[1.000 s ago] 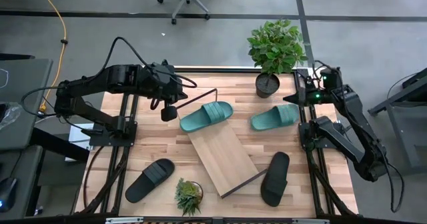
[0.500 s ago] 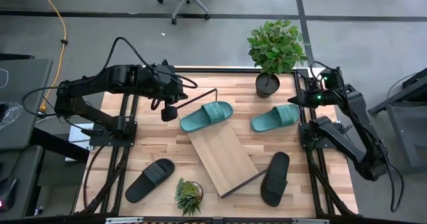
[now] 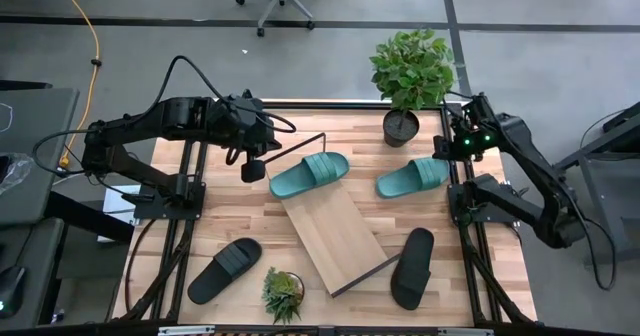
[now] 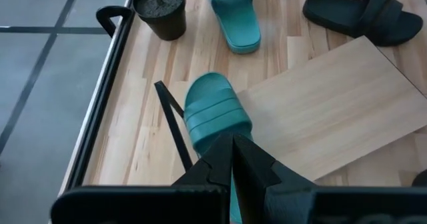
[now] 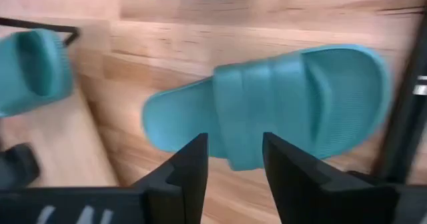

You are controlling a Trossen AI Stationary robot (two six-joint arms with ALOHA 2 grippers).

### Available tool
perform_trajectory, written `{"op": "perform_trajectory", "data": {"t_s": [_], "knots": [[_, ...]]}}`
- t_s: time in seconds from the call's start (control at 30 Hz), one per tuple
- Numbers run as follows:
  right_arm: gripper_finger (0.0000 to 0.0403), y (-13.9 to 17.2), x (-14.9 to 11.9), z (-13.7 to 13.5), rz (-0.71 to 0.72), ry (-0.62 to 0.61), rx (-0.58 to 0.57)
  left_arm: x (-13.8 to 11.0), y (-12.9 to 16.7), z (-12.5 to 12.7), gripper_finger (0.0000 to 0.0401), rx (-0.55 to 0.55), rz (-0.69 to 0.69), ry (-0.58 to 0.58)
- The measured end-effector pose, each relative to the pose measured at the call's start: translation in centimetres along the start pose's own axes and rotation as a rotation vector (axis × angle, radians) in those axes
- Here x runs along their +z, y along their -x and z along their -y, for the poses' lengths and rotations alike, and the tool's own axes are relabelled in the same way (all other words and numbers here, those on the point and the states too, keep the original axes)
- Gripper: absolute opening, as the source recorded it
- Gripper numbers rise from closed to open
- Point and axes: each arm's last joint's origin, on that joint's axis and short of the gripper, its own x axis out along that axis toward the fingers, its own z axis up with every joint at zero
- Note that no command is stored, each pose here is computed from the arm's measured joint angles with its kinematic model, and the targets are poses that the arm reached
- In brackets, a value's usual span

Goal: Pick and place slides into the shelf
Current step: Put the green slide on the shelf

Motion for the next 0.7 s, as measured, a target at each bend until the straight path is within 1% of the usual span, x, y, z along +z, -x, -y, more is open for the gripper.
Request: {"op": "perform_trajectory", "data": {"t_s": [0.07, 0.23, 0.43, 0.53, 0.63, 0.7], "knots": [[0.0140, -0.1, 0.1, 0.1, -0.002, -0.003, -0.026, 0.0, 0.0, 0.0, 0.0003, -0.004, 0.000, 0.000], [0.0147, -0.4, 0.2, 0.2, -0.019, -0.009, -0.042, 0.0, 0.0, 0.0, 0.0003, -0.004, 0.000, 0.000], [0.0147, -3.2, 0.5, 1.5, -0.063, -0.058, -0.017, 0.0, 0.0, 0.0, 0.0003, 0.002, 0.000, -0.016], [0.0147, -4.3, 0.3, 2.2, -0.094, -0.078, -0.054, 0.0, 0.0, 0.0, 0.0003, 0.002, 0.000, -0.016], [0.0147, -4.6, 0.5, 2.4, -0.077, -0.074, -0.068, 0.0, 0.0, 0.0, 0.0003, 0.001, -0.001, -0.016], [0.0147, -4.7, 0.5, 2.5, -0.070, -0.088, -0.098, 0.0, 0.0, 0.0, 0.0003, -0.003, -0.001, -0.016]]}}
